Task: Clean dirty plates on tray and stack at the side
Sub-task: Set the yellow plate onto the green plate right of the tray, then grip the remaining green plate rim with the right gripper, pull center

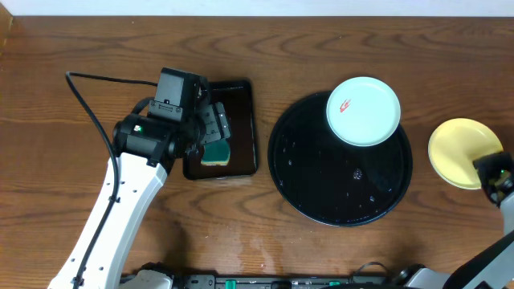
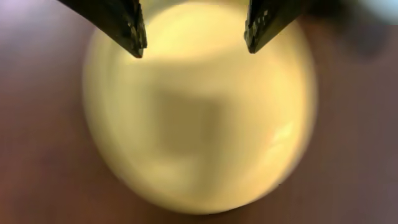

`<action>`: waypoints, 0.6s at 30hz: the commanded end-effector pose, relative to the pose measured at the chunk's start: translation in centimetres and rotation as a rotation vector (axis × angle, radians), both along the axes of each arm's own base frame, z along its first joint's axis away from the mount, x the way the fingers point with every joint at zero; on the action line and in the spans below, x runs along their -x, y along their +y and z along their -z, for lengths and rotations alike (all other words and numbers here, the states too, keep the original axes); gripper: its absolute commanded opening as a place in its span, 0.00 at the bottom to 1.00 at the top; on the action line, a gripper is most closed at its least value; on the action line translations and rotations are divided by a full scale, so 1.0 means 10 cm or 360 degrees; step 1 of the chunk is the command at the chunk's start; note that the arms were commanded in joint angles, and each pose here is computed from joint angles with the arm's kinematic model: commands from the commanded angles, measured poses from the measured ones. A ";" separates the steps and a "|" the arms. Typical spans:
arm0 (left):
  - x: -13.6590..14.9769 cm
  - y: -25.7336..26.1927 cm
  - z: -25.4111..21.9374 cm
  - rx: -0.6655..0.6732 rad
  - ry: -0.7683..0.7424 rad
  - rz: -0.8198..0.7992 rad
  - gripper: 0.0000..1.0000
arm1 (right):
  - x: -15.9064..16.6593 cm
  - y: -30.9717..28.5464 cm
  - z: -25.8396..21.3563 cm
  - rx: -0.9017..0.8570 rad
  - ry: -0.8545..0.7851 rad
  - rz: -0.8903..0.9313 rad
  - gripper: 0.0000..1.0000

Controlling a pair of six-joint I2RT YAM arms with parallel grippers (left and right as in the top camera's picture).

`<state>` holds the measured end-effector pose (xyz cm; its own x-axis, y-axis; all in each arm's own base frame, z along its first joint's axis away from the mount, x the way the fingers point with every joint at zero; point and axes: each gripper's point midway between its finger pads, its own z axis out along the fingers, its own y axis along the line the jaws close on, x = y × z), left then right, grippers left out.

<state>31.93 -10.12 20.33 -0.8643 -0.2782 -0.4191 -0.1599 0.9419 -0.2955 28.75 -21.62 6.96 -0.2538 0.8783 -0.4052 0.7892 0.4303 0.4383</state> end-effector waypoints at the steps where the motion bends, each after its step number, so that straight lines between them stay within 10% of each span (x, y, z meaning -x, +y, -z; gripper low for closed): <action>1: -0.03 0.01 -0.09 0.0005 -0.0039 0.0005 0.83 | -0.48 0.65 -0.58 -0.0084 -0.0404 -0.0562 0.48; 11: -0.03 0.01 -0.09 0.0005 -0.0038 0.0005 0.83 | -0.66 2.03 -0.45 0.0491 -0.0020 -0.1350 0.58; 18: -0.03 0.01 -0.09 0.0005 -0.0039 0.0005 0.83 | -0.91 1.90 -0.18 0.0927 0.0220 -0.1231 0.65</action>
<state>31.93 -10.11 20.33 -0.8644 -0.2782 -0.4188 -0.1600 0.9419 -0.2954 37.13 1.22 9.88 -0.7591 0.1707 -0.6282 0.1143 0.9850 0.1295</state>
